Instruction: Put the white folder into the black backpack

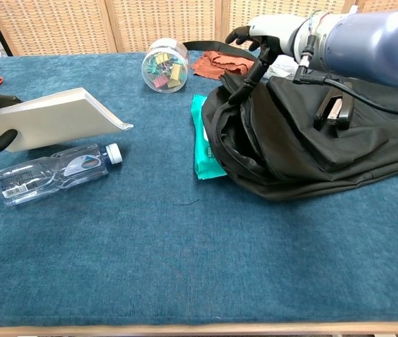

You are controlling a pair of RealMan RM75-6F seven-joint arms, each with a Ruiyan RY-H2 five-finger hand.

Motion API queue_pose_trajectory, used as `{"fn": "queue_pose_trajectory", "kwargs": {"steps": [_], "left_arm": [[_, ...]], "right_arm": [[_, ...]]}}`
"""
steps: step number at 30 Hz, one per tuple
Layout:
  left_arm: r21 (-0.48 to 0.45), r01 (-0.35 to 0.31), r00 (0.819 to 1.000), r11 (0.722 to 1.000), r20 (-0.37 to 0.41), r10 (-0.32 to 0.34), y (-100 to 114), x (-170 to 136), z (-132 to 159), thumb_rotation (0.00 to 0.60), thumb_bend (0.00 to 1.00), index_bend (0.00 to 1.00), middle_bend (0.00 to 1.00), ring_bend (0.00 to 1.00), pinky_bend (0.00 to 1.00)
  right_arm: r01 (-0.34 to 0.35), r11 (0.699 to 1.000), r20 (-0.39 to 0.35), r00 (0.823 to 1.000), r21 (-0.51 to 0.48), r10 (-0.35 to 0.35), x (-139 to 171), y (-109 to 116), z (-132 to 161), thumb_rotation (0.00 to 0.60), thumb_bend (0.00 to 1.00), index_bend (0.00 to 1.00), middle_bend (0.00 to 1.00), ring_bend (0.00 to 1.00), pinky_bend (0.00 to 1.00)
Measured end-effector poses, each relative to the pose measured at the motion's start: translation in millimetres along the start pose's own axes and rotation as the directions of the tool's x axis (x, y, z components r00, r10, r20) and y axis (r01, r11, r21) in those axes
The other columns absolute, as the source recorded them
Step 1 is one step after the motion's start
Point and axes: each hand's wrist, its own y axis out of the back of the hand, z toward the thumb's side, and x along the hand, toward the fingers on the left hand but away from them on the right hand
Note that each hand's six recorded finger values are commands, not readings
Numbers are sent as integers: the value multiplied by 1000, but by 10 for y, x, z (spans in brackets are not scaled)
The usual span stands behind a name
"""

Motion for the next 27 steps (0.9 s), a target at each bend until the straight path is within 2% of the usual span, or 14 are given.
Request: {"fn": "queue_pose_trajectory", "kwargs": {"steps": [4, 6, 10, 14, 18, 21, 24, 27], "left_arm": [[0, 0, 1000, 1000, -3, 0, 3, 2, -11, 600, 636, 823, 643, 596, 714], [-1, 0, 1000, 1000, -5, 0, 4, 1, -16, 600, 637, 823, 643, 596, 714], [0, 2, 1000, 1000, -6, -2, 0, 1, -17, 600, 637, 823, 643, 596, 714], [-2, 0, 1000, 1000, -7, 0, 4, 2, -19, 600, 637, 823, 643, 597, 714], [-5, -2, 1000, 1000, -10, 2, 12, 2, -28, 600, 636, 823, 643, 596, 714], [-6, -2, 1000, 1000, -12, 2, 13, 4, -36, 600, 636, 823, 643, 596, 714], [-8, -4, 1000, 1000, -13, 3, 19, 5, -41, 600, 637, 823, 643, 596, 714], [-8, -5, 1000, 1000, -14, 5, 24, 6, -47, 600, 637, 823, 643, 596, 714]], "right_arm": [[31, 998, 17, 999, 46, -31, 6, 28, -61, 600, 0, 150, 149, 233, 504], [43, 997, 25, 999, 67, -45, 12, 35, -87, 600, 0, 210, 211, 322, 594], [56, 992, 43, 997, 117, -62, 35, 30, -148, 600, 54, 345, 362, 488, 713], [51, 987, 61, 996, 149, -61, 58, 1, -209, 600, 272, 460, 492, 595, 801], [39, 987, 75, 996, 156, -51, 70, -34, -264, 600, 453, 580, 584, 662, 848], [37, 987, 82, 995, 154, -50, 68, -43, -295, 600, 611, 622, 627, 701, 859], [42, 988, 80, 995, 149, -55, 64, -38, -309, 600, 709, 631, 639, 714, 859], [47, 988, 75, 995, 147, -58, 66, -31, -324, 600, 736, 636, 644, 720, 859]]}}
